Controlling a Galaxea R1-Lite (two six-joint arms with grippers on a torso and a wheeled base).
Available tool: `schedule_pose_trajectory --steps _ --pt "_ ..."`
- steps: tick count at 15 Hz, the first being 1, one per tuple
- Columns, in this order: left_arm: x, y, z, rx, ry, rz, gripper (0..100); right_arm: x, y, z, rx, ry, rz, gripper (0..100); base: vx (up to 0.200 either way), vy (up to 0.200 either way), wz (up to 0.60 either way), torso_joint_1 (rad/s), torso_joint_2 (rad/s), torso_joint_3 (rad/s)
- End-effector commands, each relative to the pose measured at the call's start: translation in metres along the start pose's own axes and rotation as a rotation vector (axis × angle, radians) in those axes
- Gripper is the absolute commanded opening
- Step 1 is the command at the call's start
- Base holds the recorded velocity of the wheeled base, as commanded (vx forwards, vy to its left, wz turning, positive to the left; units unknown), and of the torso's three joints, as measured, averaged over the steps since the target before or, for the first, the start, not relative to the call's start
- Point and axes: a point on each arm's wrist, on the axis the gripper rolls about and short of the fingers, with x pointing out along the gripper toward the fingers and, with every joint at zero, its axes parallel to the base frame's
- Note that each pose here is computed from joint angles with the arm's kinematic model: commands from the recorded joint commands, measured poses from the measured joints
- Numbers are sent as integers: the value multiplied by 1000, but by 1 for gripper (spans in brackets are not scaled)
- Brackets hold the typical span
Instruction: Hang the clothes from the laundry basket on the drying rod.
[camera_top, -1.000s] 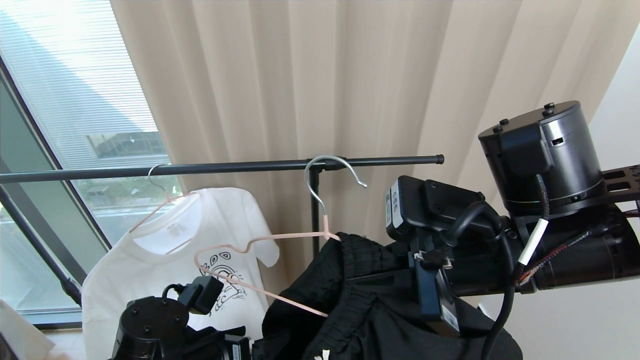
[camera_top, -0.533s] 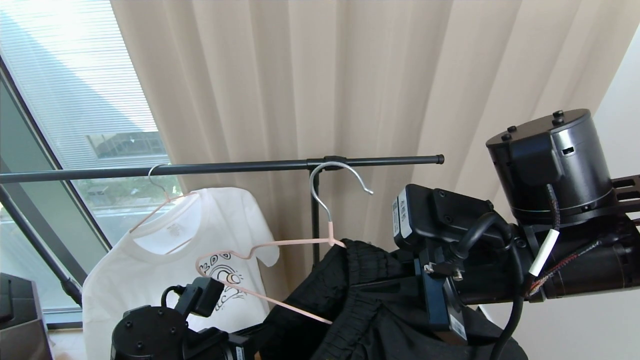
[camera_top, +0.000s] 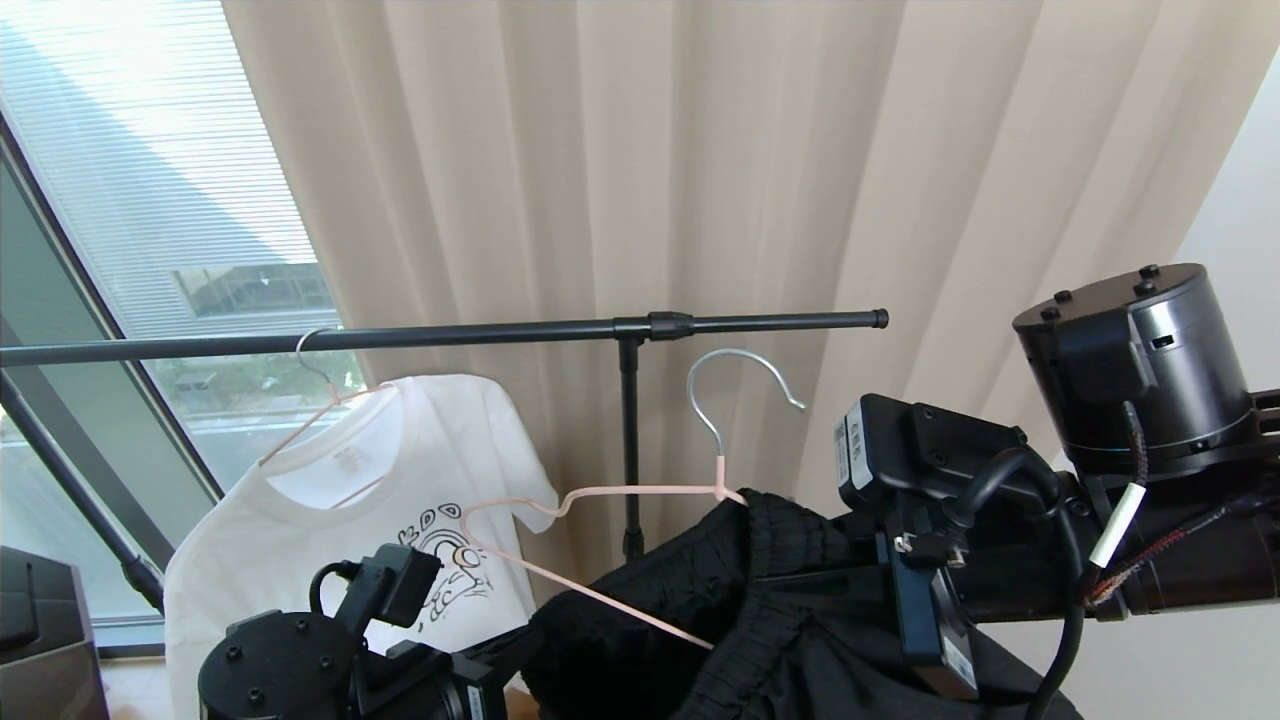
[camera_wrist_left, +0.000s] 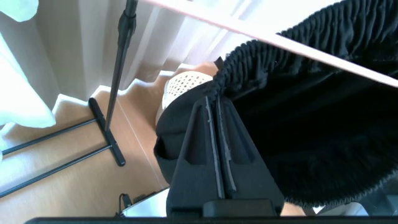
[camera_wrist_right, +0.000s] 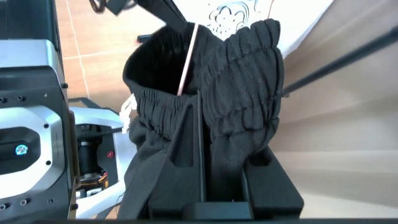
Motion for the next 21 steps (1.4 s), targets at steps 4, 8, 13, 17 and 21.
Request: schedule_pose_trajectory --steps 4,8,13,17,21 --pt "1 5 0 -3 -3 32 0 -11 8 -22 79 -34 -42 0 0 0 0 0 0 0" --pt "1 19 7 24 -33 92 0 -12 8 -25 82 -23 -52 0 0 0 0 0 0 0" --pt "0 31 15 33 -81 137 0 -11 11 -33 32 12 -51 0 0 0 0 0 0 0" --pt "0 32 16 38 -89 141 0 -9 9 -41 -16 68 -106 0 0 0 0 0 0 0" --pt "-3 31 20 39 -112 135 0 -7 5 -44 -14 109 -149 0 0 0 0 0 0 0"
